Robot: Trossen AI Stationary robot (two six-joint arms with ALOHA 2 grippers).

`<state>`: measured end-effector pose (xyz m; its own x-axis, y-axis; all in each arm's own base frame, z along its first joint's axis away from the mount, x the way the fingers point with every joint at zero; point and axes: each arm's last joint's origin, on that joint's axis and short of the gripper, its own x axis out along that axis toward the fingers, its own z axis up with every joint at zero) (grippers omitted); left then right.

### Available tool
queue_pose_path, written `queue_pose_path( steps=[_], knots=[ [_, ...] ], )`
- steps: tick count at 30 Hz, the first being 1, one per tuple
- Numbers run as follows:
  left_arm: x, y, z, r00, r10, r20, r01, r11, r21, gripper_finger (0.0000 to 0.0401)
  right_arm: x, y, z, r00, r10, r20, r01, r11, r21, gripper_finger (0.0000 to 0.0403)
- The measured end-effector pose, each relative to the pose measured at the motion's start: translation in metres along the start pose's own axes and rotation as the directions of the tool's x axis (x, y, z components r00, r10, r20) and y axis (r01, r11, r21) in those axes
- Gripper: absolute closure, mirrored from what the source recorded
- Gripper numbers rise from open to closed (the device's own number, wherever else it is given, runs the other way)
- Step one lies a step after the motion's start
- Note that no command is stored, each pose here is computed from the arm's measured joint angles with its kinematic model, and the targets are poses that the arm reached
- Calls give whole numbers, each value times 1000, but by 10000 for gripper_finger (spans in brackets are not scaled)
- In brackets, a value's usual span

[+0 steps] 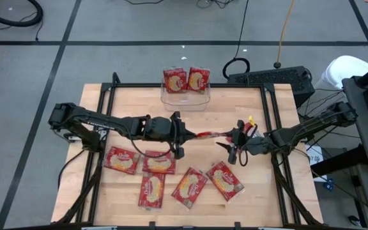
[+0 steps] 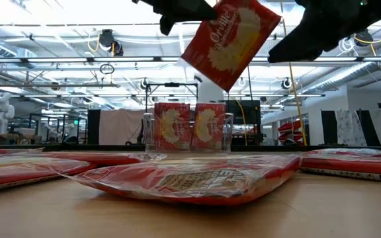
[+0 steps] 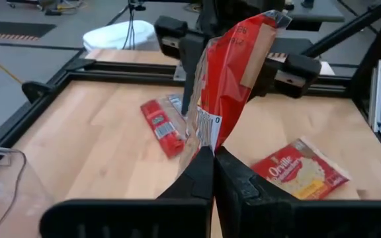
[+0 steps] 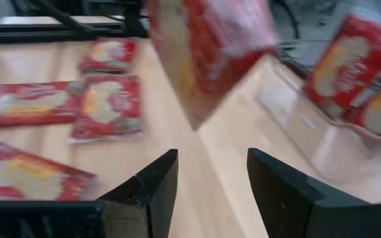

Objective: Sort popcorn bags into baskets
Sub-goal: Put the red popcorn bag into the transparent bin

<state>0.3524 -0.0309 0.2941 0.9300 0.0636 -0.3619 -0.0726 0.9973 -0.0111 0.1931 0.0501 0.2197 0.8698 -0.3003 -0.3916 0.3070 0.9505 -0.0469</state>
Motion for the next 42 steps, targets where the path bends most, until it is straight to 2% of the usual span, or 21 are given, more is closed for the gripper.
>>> queue_pose_path(
  steps=[2, 6, 12, 16, 21, 26, 31, 37, 40, 42],
  knots=[
    [1, 6, -2, 1000, 14, -24, -15, 1000, -8, 396, -3, -2, 2, 999, -34, 21, 34, 999, 4, 227],
    [1, 21, -13, 987, 58, -152, -67, 996, -52, 394, -11, -6, 8, 993, -93, 78, 95, 995, -23, 227],
    [10, 28, -30, 961, 58, -269, -77, 995, -61, 396, -6, -4, 17, 984, -98, 152, 110, 991, -78, 222],
    [22, 26, -36, 963, 33, -266, -53, 996, -67, 388, 10, -1, 16, 987, -61, 148, 79, 990, -115, 205],
    [29, 24, -41, 961, -25, -274, 5, 997, -75, 397, 33, 1, 6, 996, -24, 80, 35, 990, -137, 181],
    [28, 24, -40, 962, -28, -271, 14, 999, -52, 388, 55, -2, -4, 999, 41, 17, -38, 991, -130, 182],
    [28, 23, -39, 965, -30, -261, 18, 999, -48, 384, 71, -4, -10, 997, 73, 1, -73, 992, -100, 226],
    [29, 20, -37, 970, -28, -241, 18, 999, -44, 384, 70, -5, -7, 995, 99, 15, -96, 988, -124, 333],
    [29, 15, -35, 976, -39, -214, 29, 998, -51, 350, 65, -6, -2, 990, 137, 32, -131, 980, -148, 385],
    [28, 12, -34, 978, -32, -206, 23, 999, -43, 315, 61, -8, 0, 990, 138, 34, -131, 980, -150, 391]
  ],
)
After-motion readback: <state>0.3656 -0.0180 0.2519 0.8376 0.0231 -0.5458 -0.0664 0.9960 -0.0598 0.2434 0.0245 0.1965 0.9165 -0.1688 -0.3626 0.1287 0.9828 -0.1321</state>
